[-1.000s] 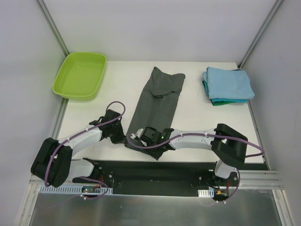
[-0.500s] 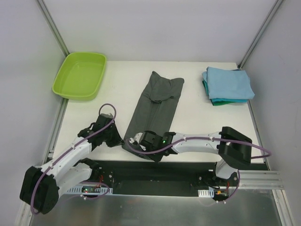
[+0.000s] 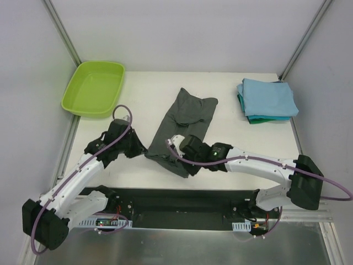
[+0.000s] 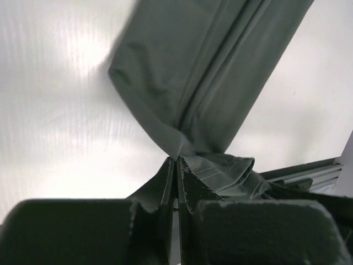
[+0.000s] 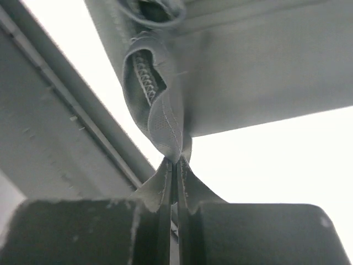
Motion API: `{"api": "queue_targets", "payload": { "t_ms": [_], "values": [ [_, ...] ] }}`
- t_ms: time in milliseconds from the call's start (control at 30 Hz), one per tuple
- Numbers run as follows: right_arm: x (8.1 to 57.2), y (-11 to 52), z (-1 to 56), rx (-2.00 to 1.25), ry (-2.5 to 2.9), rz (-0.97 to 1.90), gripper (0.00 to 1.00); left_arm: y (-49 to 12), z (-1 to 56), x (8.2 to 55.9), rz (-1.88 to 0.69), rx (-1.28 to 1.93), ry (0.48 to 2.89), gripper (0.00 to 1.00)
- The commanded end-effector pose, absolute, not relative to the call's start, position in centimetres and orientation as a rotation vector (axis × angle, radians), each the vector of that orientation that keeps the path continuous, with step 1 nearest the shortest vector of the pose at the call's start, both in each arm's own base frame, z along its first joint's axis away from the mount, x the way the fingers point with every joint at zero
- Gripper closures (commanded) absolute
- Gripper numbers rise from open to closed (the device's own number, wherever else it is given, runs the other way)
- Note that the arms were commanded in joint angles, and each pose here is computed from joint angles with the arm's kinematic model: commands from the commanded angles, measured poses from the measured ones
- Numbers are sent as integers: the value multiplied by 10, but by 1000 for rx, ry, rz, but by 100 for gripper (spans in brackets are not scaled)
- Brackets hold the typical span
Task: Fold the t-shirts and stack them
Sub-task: Grab the bottom of the folded rectangular tshirt with both arms, then fold the folded rectangular tshirt in 1/3 of the way
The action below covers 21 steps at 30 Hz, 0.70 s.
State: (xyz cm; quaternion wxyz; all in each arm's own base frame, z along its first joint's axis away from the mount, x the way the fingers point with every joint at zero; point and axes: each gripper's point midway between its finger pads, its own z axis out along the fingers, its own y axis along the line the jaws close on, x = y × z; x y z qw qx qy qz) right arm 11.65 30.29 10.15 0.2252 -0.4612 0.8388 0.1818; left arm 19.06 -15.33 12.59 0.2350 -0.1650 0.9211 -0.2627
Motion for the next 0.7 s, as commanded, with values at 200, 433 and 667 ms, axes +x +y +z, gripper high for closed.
{"api": "queue_targets", "payload": {
  "t_ms": [200, 433, 667],
  "values": [
    [218, 259, 133, -942, 2321, 288, 99, -185, 167, 285, -636, -283, 2457, 100],
    [268, 243, 135, -837, 2339, 180, 99, -197, 163, 339, -592, -255, 2480, 100],
    [310, 234, 123, -778, 2330, 125, 100, -209, 144, 379, -605, -168, 2530, 100]
  ]
}}
